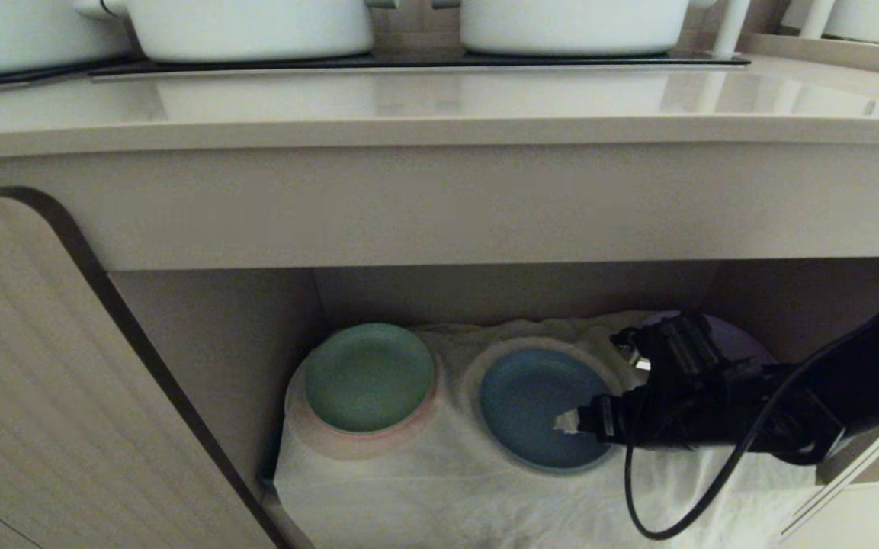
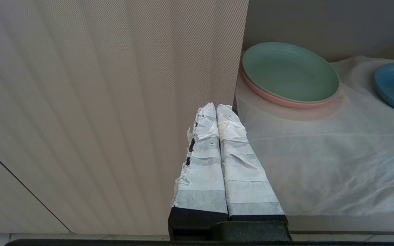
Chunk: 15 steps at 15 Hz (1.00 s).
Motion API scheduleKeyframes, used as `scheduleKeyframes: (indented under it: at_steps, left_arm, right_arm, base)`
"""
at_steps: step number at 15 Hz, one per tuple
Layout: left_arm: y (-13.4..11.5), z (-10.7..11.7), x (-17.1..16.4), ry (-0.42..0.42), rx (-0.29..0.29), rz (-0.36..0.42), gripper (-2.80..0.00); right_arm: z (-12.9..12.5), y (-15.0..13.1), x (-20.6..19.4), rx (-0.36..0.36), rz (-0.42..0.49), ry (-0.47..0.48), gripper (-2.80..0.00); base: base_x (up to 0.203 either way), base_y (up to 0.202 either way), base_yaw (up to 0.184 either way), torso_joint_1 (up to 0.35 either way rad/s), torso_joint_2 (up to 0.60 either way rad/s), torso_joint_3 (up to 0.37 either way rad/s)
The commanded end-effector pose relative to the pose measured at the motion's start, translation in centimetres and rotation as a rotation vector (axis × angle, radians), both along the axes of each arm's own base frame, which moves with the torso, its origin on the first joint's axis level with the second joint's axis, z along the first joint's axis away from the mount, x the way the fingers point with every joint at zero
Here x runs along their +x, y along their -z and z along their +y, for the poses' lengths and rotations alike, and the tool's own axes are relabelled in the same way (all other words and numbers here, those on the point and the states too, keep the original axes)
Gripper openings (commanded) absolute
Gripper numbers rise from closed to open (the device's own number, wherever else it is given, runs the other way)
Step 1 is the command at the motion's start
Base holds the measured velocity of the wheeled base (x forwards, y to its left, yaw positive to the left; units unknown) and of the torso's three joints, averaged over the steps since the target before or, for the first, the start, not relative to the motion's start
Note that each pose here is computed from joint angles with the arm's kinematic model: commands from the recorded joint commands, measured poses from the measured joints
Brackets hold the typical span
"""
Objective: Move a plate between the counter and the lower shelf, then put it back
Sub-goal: Pick up the plate in the cupboard
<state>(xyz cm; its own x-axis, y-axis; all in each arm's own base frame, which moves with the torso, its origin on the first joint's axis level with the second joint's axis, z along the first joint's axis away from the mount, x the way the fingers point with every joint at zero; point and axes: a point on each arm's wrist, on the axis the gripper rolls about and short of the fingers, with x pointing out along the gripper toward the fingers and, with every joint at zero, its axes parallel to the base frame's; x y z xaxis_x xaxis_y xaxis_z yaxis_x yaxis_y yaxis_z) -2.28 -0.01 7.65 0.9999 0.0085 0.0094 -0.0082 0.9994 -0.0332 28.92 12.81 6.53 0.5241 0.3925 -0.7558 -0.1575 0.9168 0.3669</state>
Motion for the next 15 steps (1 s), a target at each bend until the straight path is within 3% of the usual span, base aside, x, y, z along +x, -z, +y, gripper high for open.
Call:
scheduleKeyframes:
  at_steps: [1,12,13,15]
  left_arm:
    - [0.01,0.0,0.0,-0.001,-0.001,0.0,-2.8]
    - [0.01,0.0,0.0,-0.001,-0.001,0.0,-2.8]
    - [0.01,0.0,0.0,-0.001,-0.001,0.0,-2.8]
    - [0.01,0.0,0.0,-0.001,-0.001,0.0,-2.8]
  right_arm:
    - [0.05,0.09,0.12,-0.003,-0.005,0.01,0.0]
    - [0.01,0.62,0.23,-0.032,-0.001,0.03,0.0]
    - [0.0,0.65,0.2,-0.032,0.0,0.03,-2.8]
    - [-0.03,0.63,0.17,-0.039,-0.002,0.036,-2.8]
  base:
    - [0.0,0.0,0.0,0.0,0.0,0.0]
    - [0.0,0.0,0.0,0.0,0.0,0.0]
    - [0.0,0.0,0.0,0.0,0.0,0.0]
    - [0.0,0.0,0.0,0.0,0.0,0.0]
